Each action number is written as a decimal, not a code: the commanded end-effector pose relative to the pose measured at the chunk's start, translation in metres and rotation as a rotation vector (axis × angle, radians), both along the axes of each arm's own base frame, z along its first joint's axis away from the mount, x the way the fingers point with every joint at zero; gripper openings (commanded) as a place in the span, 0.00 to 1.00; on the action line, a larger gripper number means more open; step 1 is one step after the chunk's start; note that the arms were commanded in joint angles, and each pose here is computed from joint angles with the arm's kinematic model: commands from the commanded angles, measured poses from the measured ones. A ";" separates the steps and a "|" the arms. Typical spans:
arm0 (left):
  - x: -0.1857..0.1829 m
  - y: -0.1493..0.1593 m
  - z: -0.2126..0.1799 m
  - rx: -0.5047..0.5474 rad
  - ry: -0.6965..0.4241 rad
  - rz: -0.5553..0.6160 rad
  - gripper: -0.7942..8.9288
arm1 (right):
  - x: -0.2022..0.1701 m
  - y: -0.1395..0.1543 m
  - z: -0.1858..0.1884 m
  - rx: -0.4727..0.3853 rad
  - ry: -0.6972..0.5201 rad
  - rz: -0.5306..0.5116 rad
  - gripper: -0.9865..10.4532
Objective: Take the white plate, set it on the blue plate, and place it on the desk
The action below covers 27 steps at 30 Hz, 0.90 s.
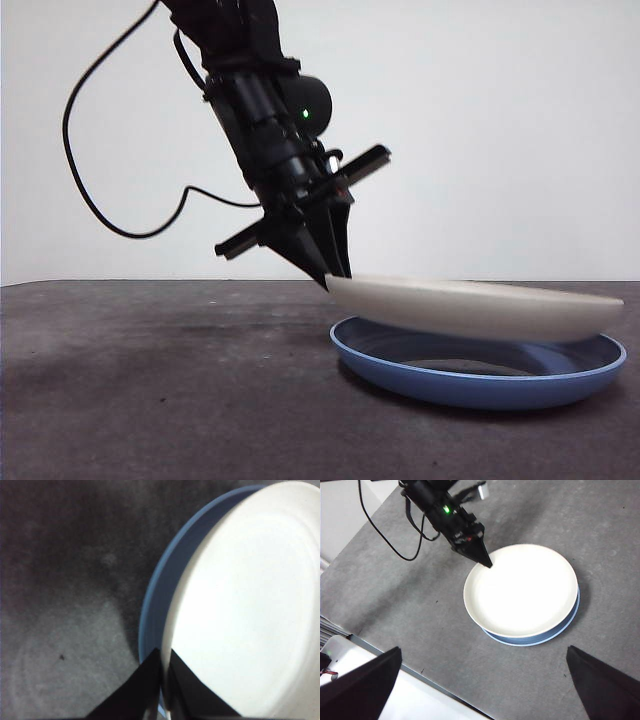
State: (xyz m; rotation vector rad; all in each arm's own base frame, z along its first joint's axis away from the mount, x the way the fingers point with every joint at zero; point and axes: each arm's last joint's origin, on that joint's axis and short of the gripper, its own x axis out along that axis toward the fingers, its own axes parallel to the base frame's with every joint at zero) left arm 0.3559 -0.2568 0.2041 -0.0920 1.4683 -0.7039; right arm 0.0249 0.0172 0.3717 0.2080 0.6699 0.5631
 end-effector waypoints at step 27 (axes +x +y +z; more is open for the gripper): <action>0.007 -0.018 0.000 -0.034 -0.077 -0.095 0.67 | -0.003 0.000 0.005 0.001 -0.029 0.008 0.60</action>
